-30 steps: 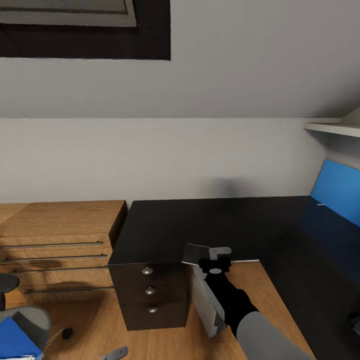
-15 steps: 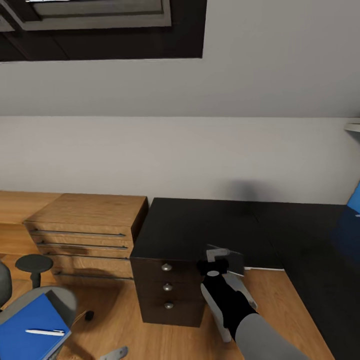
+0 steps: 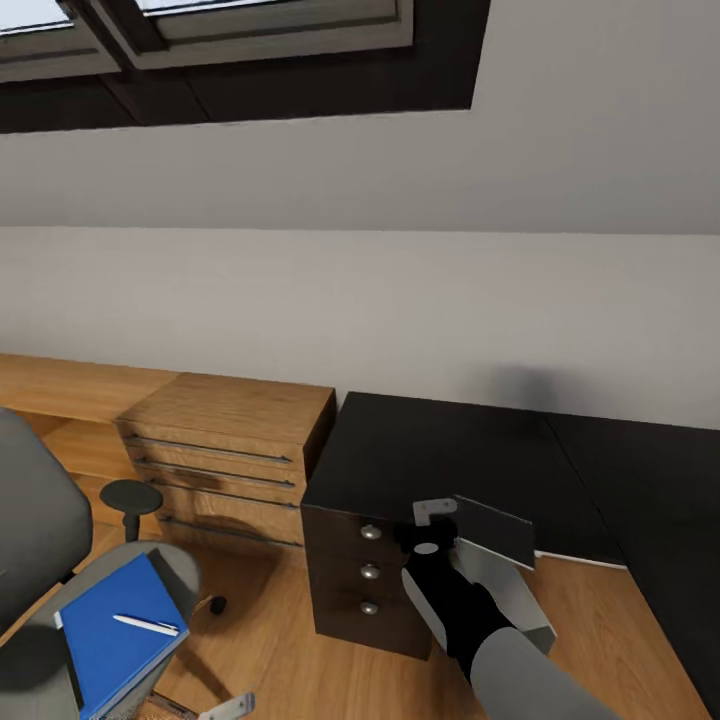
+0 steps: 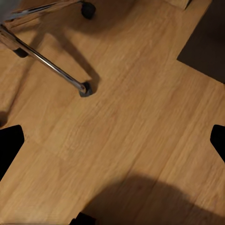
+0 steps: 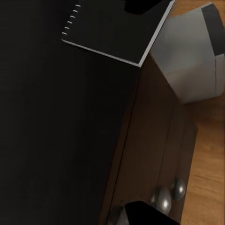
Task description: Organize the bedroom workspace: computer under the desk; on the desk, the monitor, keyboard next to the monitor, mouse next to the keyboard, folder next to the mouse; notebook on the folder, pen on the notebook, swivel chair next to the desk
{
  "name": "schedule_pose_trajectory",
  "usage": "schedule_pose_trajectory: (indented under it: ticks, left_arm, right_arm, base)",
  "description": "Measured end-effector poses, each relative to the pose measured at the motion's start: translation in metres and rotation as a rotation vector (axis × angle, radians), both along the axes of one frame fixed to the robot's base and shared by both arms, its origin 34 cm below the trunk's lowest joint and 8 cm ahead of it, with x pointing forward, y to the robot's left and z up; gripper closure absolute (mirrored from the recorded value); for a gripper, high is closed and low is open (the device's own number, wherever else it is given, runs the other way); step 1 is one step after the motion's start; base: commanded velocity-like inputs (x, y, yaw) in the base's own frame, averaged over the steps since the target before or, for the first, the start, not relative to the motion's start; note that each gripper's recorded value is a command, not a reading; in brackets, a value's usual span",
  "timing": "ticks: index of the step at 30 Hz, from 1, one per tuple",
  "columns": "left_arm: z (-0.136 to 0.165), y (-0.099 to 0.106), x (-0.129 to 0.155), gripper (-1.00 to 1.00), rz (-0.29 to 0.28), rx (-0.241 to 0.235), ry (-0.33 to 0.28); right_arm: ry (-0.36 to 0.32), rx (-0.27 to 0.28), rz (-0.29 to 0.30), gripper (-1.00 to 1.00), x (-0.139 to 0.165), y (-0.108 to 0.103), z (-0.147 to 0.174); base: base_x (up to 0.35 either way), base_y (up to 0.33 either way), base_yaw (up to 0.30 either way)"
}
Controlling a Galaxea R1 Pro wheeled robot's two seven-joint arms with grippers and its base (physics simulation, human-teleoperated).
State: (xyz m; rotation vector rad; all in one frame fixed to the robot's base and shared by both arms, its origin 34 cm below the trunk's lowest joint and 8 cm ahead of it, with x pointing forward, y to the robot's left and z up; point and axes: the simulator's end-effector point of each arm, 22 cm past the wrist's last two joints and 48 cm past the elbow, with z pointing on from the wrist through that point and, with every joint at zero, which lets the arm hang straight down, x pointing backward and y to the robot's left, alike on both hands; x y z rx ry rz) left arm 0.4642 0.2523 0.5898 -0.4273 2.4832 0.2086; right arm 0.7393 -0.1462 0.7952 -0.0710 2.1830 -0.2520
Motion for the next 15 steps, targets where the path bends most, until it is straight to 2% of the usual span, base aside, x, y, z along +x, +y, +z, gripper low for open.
schedule_pose_trajectory:
  ticks: [15]
  left_arm:
    - [-0.0024, 0.0, -0.0022, -1.0, 0.0, 0.0, 0.007]
  right_arm:
    - [0.008, 0.0, 0.0, -1.0, -0.0008, 0.0, -0.0045]
  base:
    - [0.0, 0.0, 0.277]
